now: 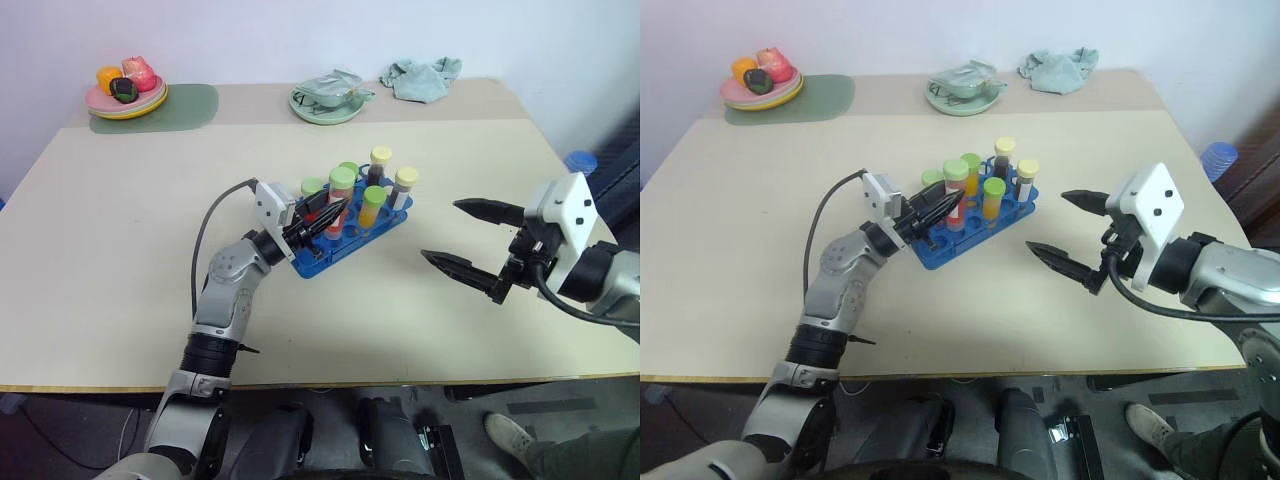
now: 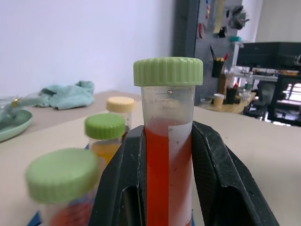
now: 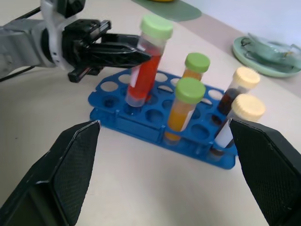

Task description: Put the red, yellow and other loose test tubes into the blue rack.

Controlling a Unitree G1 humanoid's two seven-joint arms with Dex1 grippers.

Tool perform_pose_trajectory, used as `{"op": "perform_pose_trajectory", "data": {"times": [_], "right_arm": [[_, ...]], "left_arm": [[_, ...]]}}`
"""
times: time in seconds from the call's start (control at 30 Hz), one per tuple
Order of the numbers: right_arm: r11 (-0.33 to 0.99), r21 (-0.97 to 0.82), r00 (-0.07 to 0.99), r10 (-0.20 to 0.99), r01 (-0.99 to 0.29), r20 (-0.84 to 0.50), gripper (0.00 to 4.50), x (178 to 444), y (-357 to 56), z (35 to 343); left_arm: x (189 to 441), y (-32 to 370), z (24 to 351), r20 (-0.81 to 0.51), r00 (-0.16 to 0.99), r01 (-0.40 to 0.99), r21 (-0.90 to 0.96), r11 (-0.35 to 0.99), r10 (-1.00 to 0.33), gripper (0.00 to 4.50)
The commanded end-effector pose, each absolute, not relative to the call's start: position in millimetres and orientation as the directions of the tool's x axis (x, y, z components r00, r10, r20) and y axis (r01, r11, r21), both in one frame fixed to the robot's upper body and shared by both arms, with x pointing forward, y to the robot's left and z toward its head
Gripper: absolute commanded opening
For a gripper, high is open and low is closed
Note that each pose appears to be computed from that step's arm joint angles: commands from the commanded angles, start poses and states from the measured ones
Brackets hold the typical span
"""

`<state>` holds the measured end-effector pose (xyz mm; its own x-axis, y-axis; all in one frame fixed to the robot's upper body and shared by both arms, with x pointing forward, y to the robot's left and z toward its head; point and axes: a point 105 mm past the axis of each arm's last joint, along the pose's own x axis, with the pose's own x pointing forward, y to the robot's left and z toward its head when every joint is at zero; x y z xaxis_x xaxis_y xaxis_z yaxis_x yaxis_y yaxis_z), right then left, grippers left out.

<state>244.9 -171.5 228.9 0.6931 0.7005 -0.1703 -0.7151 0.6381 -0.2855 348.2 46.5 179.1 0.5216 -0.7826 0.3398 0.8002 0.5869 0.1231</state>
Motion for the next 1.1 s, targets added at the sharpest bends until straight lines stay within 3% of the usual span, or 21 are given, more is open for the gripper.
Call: {"op": "perform_pose_trajectory", "data": {"times": [0.03,0.9,1.1], "right_arm": [[0.652,-0.303,0.710,0.690,-0.695,-0.143,4.50,235.1,-173.0,236.4],[0.684,-0.284,0.736,0.661,-0.672,-0.148,4.50,227.4,-179.7,230.8],[0.686,-0.288,0.739,0.658,-0.668,-0.144,4.50,227.9,-179.3,232.7]], "left_arm": [[344.3,47.0,192.1,0.371,0.484,0.801,0.178,0.572,-0.792,0.96],[342.9,44.4,163.5,0.285,0.447,0.850,0.160,0.502,-0.848,0.96],[349.7,48.6,157.3,0.271,0.491,0.823,0.166,0.543,-0.828,0.96]]}}
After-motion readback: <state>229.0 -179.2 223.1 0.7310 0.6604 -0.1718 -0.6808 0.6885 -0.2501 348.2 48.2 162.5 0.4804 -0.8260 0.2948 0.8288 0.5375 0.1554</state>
